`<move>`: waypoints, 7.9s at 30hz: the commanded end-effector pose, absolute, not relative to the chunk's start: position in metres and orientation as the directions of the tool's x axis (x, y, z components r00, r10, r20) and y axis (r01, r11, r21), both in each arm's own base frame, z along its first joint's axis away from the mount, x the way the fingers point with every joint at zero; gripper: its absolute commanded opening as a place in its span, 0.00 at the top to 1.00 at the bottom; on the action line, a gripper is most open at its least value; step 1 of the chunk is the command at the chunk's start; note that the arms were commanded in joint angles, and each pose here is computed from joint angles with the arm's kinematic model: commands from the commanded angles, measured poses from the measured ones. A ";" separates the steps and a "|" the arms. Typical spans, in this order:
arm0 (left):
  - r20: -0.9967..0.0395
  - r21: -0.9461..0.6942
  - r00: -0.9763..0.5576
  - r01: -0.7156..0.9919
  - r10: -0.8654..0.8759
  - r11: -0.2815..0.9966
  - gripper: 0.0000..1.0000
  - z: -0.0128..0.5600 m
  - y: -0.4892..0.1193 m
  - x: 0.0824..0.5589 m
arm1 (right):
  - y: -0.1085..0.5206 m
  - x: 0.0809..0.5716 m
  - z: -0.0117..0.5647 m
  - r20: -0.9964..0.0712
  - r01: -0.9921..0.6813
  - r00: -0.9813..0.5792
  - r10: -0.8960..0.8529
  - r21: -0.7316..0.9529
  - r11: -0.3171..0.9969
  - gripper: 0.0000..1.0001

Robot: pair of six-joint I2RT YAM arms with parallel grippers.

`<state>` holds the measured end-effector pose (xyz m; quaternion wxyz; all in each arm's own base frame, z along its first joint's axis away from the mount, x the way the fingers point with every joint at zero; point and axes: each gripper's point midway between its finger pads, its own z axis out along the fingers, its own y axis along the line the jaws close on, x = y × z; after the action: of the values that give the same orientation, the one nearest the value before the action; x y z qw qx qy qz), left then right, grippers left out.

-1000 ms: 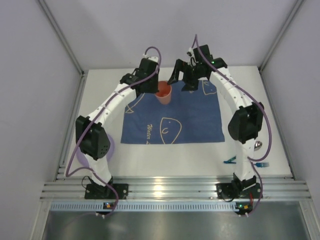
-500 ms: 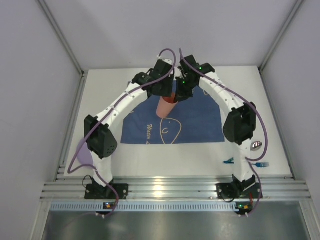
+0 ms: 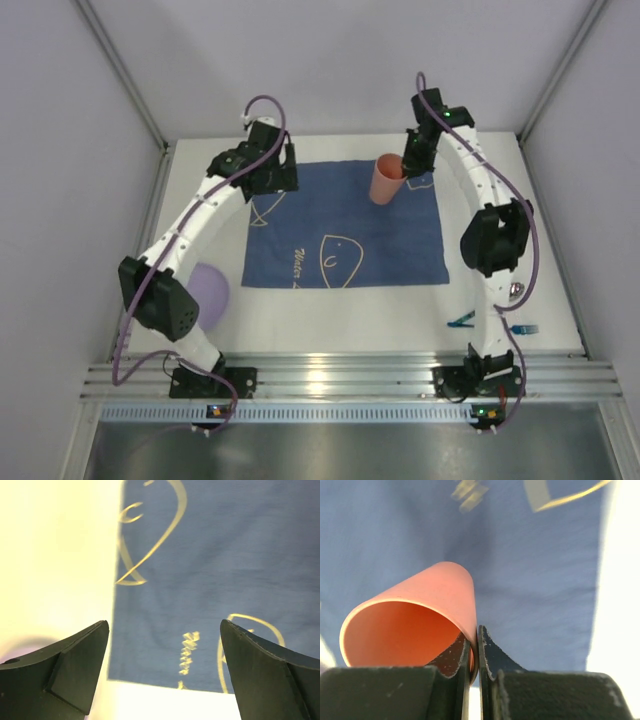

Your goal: Set the dinner table for one person

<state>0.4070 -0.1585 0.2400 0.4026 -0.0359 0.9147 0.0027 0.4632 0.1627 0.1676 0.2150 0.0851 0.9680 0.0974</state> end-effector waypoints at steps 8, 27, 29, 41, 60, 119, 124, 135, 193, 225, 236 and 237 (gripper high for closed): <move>-0.686 -0.106 -0.685 -0.240 -0.245 0.965 0.01 0.220 -0.088 0.342 | 0.075 0.537 0.159 -0.524 0.348 -0.770 0.364 0.133 0.928 1.00; -0.489 0.016 -0.803 -0.398 -0.340 0.917 0.02 0.153 -0.045 0.295 | 0.104 0.545 0.222 -0.639 0.250 -0.684 0.352 0.248 0.936 0.21; -0.443 0.038 -0.826 -0.404 -0.347 0.914 0.02 0.136 -0.044 0.288 | 0.112 0.533 0.270 -0.685 0.190 -0.631 0.364 0.319 0.929 0.09; -0.303 0.141 -0.837 -0.512 -0.455 0.848 0.03 0.056 -0.015 0.272 | 0.086 0.396 0.299 -0.690 0.168 -0.632 0.353 0.322 0.932 0.00; -0.334 0.134 -0.802 -0.561 -0.495 0.817 1.00 0.016 0.015 0.281 | 0.083 0.359 0.289 -0.639 0.190 -0.664 0.389 0.359 0.914 0.00; -0.703 -0.127 -0.706 0.251 0.091 0.960 0.02 0.233 -0.317 0.360 | -0.037 0.201 0.052 -0.183 0.725 -0.670 0.720 0.051 0.687 0.20; -0.685 -0.079 -0.722 0.210 0.100 0.975 0.03 0.224 -0.289 0.359 | -0.048 0.210 0.033 -0.176 0.739 -0.664 0.727 -0.009 0.673 0.32; -0.673 -0.072 -0.739 0.111 0.034 0.991 0.02 0.222 -0.235 0.360 | -0.048 0.209 -0.009 -0.092 0.731 -0.682 0.726 -0.069 0.678 1.00; -0.668 -0.092 -0.743 0.042 -0.031 0.995 0.02 0.213 -0.175 0.337 | -0.032 0.191 0.008 -0.076 0.781 -0.625 0.777 -0.053 0.623 0.56; -0.663 -0.075 -0.748 0.023 -0.033 0.997 0.02 0.218 -0.164 0.347 | 0.117 0.337 0.084 -0.303 0.160 -0.943 0.136 -0.057 0.985 1.00; -0.672 -0.062 -0.739 -0.015 -0.053 0.998 0.02 0.220 -0.150 0.342 | 0.125 0.354 0.062 -0.282 0.097 -0.957 0.063 -0.109 0.989 1.00; -0.674 -0.063 -0.737 -0.016 -0.054 0.998 0.02 0.222 -0.150 0.343 | 0.126 0.355 0.063 -0.285 0.089 -0.957 0.054 -0.112 0.990 1.00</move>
<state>0.3432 -0.1570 0.2041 0.3394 -0.0087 0.9403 -0.0256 0.3411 0.1172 0.0545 0.1191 0.0588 0.9894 -0.0592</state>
